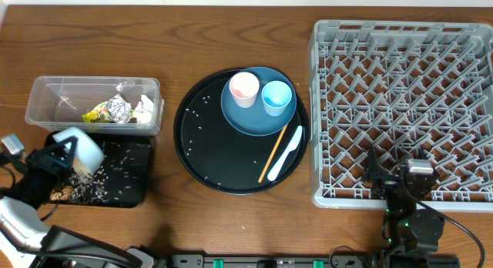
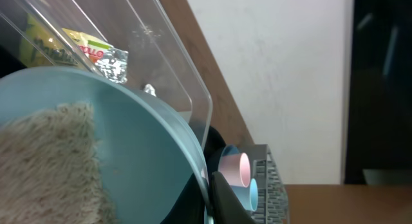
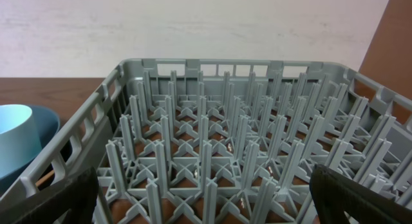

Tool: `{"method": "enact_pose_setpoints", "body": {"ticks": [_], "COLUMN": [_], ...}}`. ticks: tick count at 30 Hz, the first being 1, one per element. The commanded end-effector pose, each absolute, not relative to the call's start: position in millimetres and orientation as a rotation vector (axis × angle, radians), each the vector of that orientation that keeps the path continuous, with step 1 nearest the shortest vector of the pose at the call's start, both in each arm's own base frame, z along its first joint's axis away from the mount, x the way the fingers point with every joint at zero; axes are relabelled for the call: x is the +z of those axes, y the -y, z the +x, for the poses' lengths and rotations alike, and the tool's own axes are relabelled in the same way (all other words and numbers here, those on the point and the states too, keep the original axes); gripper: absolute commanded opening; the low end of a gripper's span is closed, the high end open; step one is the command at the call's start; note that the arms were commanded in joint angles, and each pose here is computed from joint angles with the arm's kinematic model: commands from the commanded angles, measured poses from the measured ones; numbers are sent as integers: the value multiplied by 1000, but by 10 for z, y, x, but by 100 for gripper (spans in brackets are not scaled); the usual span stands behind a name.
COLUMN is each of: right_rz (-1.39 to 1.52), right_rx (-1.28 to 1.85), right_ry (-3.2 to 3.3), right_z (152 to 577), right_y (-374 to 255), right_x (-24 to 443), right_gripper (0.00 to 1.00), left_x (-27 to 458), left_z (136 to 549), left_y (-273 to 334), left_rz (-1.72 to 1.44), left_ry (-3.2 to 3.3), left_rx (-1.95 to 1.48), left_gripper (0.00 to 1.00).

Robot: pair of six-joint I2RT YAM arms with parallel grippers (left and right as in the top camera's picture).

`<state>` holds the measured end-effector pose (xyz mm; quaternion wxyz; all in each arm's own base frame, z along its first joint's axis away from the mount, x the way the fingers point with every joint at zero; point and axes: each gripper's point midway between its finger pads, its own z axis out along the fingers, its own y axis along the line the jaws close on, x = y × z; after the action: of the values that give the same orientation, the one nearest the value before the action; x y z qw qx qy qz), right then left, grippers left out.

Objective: Sort waste into correct bins and load items into the dishwasher rack
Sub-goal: 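Tilt the white bowl with the left gripper to dump rice onto the black tray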

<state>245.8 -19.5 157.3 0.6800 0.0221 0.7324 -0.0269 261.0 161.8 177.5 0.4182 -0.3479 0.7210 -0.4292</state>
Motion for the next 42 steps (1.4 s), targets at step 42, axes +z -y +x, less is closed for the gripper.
{"method": "enact_pose_setpoints", "body": {"ticks": [42], "right_rz": [34], "right_rx": [-58], "right_ry": [-1648], "right_z": [2459], "right_y": [169], "right_x": [1560], "right_gripper": [99], "left_x": [2048], "left_z": [2600], "left_y": [-1384], "left_rz": [-623], "left_ry": [-1657], "left_rx": [-1214], "left_gripper": [6]}}
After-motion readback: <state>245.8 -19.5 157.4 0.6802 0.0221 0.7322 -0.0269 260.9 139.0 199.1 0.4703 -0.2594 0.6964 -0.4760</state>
